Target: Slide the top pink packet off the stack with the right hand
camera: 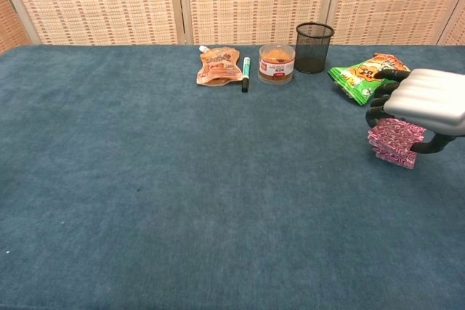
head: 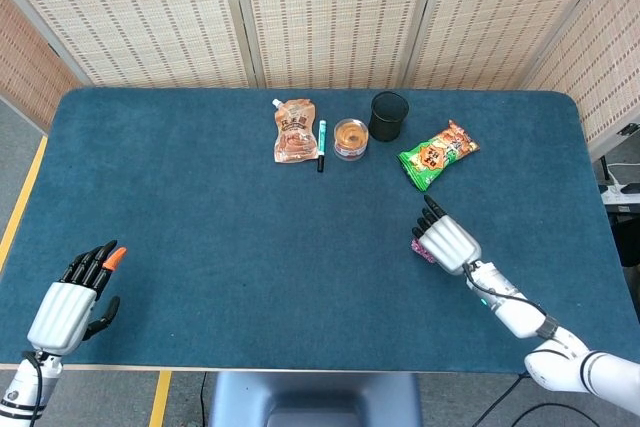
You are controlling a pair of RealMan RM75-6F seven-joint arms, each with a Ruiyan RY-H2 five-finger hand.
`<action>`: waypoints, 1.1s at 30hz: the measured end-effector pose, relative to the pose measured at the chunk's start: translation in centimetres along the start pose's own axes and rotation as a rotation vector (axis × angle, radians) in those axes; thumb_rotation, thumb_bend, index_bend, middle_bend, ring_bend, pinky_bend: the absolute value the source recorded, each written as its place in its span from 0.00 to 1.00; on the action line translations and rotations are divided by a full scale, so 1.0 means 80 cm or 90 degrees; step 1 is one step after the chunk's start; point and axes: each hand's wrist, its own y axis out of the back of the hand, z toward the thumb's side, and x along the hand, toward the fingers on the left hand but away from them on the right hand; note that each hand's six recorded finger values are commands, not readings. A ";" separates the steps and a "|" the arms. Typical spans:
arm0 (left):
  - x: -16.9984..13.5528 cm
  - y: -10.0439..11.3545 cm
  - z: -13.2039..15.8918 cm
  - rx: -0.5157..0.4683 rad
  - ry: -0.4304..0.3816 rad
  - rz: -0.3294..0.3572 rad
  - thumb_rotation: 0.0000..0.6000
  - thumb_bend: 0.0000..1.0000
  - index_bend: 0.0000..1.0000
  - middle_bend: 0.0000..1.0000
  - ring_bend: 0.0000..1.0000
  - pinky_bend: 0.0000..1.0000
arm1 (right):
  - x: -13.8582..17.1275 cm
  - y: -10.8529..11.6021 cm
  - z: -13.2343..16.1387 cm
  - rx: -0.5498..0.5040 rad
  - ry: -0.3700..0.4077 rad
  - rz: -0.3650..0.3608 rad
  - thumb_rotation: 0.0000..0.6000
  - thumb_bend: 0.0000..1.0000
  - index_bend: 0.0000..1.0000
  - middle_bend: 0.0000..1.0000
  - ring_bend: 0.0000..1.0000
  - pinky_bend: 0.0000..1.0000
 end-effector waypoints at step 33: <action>-0.002 0.001 0.003 -0.007 -0.009 -0.002 1.00 0.48 0.00 0.01 0.09 0.16 | -0.023 0.049 0.106 0.026 0.111 -0.031 1.00 0.21 0.00 0.03 0.00 0.01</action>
